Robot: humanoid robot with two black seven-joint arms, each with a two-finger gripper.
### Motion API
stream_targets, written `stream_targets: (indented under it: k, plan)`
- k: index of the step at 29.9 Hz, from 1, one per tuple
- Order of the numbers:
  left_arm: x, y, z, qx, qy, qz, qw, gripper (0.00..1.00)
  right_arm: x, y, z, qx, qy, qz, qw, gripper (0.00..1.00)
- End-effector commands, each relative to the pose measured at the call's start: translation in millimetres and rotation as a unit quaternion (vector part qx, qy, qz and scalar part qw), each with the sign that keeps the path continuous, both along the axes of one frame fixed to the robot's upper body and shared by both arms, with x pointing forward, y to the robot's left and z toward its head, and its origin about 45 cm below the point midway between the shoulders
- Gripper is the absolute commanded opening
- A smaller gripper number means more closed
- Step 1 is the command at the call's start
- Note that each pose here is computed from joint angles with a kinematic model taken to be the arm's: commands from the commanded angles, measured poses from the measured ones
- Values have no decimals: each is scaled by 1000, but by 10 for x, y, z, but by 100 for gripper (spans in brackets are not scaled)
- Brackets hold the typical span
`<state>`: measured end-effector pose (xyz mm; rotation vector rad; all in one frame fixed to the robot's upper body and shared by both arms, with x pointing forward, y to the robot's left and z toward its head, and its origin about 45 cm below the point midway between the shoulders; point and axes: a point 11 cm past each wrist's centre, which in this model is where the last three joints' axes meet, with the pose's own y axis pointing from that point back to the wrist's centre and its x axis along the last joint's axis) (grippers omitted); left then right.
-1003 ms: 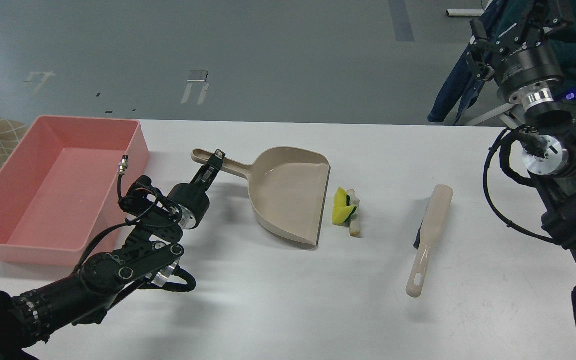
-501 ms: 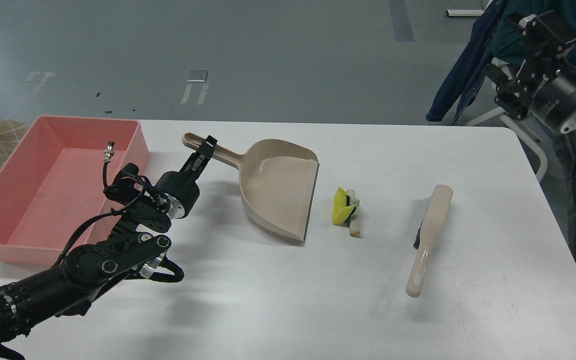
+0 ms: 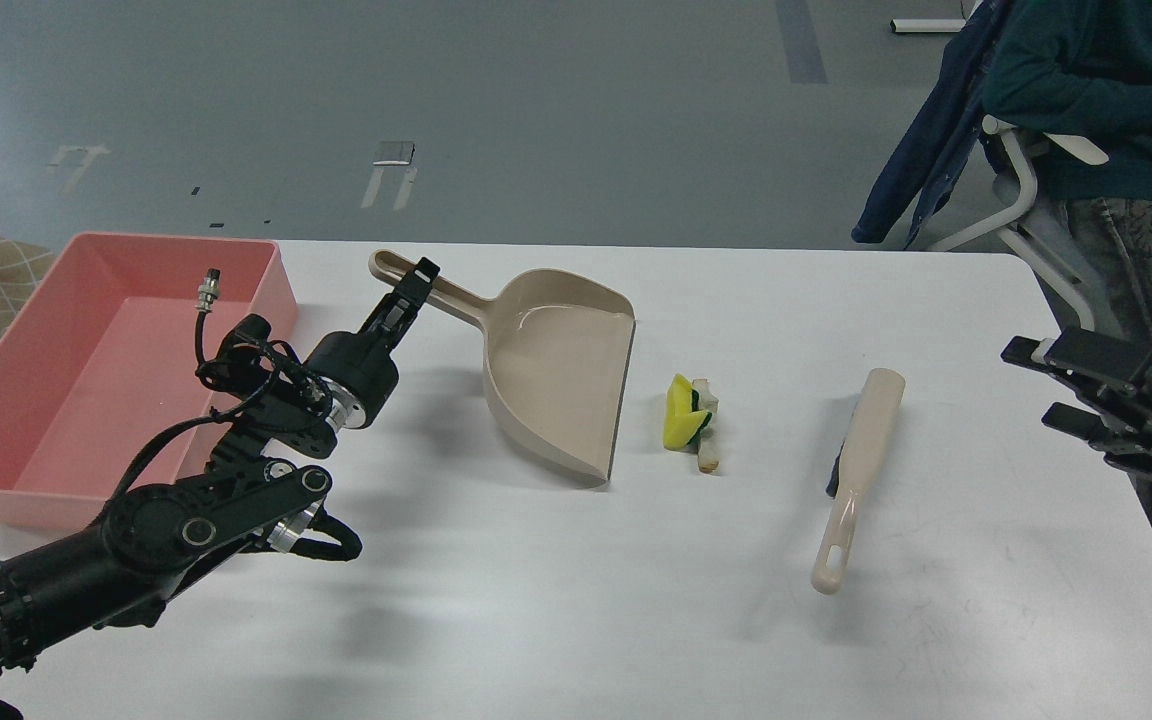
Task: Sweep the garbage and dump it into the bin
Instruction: 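Lower the right gripper toward the wooden brush handle, then grasp the wooden brush handle with the right gripper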
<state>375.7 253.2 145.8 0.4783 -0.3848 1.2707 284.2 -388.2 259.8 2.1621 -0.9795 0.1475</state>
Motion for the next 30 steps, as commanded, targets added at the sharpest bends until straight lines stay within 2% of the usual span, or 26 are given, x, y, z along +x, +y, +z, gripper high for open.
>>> stream_targets:
  k: [1, 6, 18, 30]
  plan:
    - [-19, -33, -30, -4, 7, -5, 1000, 0, -122, -32, -167, -13, 31, -4, 999, 99]
    - [-20, -4, -25, -2, 8, -7, 1000, 0, -244, 44, -302, -19, 64, 0, 998, 98]
    - [-104, 43, 27, -4, 6, -39, 999, 0, -242, 391, -641, -18, 112, 15, 993, 98]
    - [-139, 22, -12, -8, 9, -41, 999, 0, -180, 704, -773, -7, 115, 19, 993, 98]
